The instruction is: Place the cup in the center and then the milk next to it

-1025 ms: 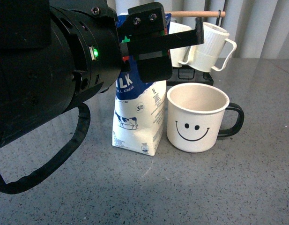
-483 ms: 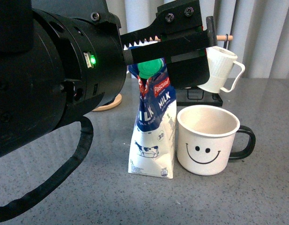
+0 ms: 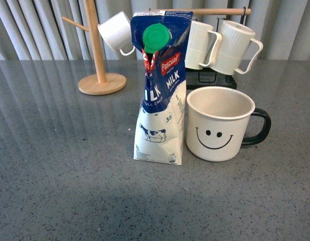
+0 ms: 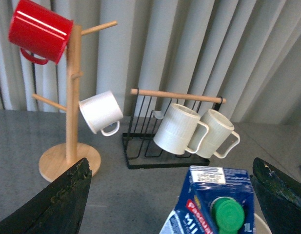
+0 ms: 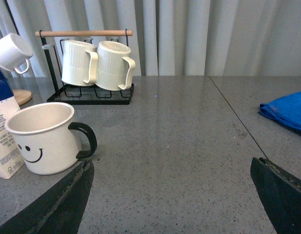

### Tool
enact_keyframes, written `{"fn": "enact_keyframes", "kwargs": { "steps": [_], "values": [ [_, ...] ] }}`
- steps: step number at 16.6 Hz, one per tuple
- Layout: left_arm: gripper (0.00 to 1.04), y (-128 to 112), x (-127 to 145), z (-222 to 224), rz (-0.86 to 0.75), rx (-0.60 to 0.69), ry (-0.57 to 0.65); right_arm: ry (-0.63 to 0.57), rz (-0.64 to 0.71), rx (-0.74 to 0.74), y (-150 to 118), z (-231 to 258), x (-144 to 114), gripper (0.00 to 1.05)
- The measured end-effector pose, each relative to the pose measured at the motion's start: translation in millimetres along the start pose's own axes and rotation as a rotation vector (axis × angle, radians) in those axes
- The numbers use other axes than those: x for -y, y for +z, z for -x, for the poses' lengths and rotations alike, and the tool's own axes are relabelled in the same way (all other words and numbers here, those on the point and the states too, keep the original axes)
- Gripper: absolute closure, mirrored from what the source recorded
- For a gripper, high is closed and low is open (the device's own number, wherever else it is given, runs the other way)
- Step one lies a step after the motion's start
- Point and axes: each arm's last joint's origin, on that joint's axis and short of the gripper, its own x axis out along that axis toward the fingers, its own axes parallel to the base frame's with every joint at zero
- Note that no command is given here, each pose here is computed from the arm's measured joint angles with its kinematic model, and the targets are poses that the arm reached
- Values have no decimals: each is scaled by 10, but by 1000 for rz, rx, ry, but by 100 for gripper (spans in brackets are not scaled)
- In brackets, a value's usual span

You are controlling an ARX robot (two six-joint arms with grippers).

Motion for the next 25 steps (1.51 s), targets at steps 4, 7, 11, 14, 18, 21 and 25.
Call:
{"fn": "enact_keyframes", "kwargs": {
  "steps": [4,7,11,14,18,21,25],
  "values": [
    [23,157,-660,566,-118,9,262,0,0,0,0,0,0,7],
    [63,-271,-693,1069,-190,-8,285,0,0,0,0,0,0,7],
    [88,-424,-709,1158,-194,-2,292,0,0,0,0,0,0,7],
    [103,-537,-721,1200,-192,-18,294,0,0,0,0,0,0,7],
    [104,-658,-722,1287,-194,-5,292,0,0,0,0,0,0,7],
    [104,-730,-725,1330,-193,-9,293,0,0,0,0,0,0,7],
    [104,-822,-726,1392,-194,-9,293,0,0,0,0,0,0,7]
  ]
}}
